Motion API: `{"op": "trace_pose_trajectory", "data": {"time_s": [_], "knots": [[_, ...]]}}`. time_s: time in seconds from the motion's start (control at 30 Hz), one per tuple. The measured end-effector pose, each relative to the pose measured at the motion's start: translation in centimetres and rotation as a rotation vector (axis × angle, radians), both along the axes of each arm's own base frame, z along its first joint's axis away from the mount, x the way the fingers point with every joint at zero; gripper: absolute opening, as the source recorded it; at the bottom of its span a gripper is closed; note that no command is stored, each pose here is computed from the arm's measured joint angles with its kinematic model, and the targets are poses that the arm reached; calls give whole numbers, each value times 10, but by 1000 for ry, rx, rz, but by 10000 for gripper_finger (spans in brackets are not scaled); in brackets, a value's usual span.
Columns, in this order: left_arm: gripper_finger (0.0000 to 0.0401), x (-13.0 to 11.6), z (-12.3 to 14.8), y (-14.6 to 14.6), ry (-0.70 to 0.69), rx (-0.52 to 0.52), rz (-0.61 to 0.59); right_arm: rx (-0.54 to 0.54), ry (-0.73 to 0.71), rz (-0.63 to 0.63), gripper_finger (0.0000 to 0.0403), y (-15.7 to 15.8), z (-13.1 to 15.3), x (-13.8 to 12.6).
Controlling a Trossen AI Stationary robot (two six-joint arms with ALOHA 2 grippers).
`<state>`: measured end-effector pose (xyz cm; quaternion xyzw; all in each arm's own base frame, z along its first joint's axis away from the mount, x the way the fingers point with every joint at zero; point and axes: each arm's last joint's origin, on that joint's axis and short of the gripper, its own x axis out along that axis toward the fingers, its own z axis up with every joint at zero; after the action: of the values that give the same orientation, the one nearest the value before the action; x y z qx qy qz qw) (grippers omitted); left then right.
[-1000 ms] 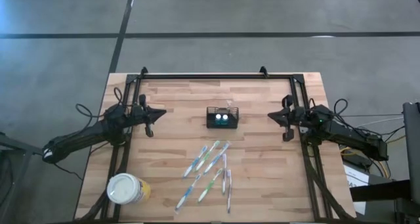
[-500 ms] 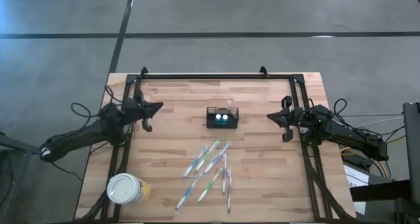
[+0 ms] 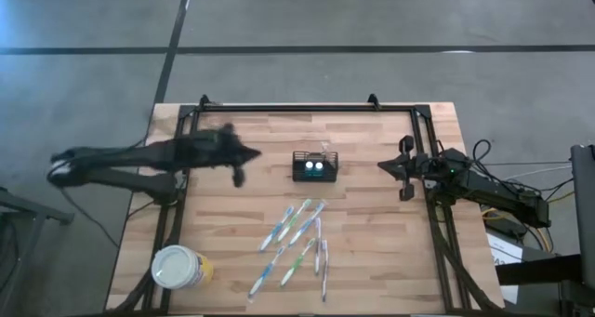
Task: Pick & Place toothbrushing station
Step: Put the top left blue toothbrush into the wire organizer
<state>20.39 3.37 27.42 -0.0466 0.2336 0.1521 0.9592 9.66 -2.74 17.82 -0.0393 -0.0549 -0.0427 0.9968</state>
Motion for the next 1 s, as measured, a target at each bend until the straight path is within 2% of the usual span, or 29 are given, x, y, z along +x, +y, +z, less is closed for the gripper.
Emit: {"op": "trace_pose_trajectory", "data": {"time_s": [0.1, 0.2, 0.3, 0.4, 0.6, 0.83, 1.0], "knots": [[4, 28, -5, -9, 243, -36, -17, 4, 16, 0, 8, 0, -2, 0], [2, 56, 0, -18, 314, -55, -45, 1, 24, -1, 8, 0, -2, 1], [4, 76, -17, -26, 434, -93, -51, 7, 23, 0, 8, 0, -2, 1], [14, 90, -27, -35, 457, -154, -73, 23, 22, 1, 8, 0, -2, 1], [55, 102, -63, -60, 503, -261, -30, 50, 29, 4, 8, 0, -3, 1], [148, 105, -75, -87, 521, -305, -53, 38, 23, -6, 8, -1, -2, 1], [209, 109, -85, -92, 531, -414, -4, 44, 23, -9, 9, -1, -2, 1]]}}
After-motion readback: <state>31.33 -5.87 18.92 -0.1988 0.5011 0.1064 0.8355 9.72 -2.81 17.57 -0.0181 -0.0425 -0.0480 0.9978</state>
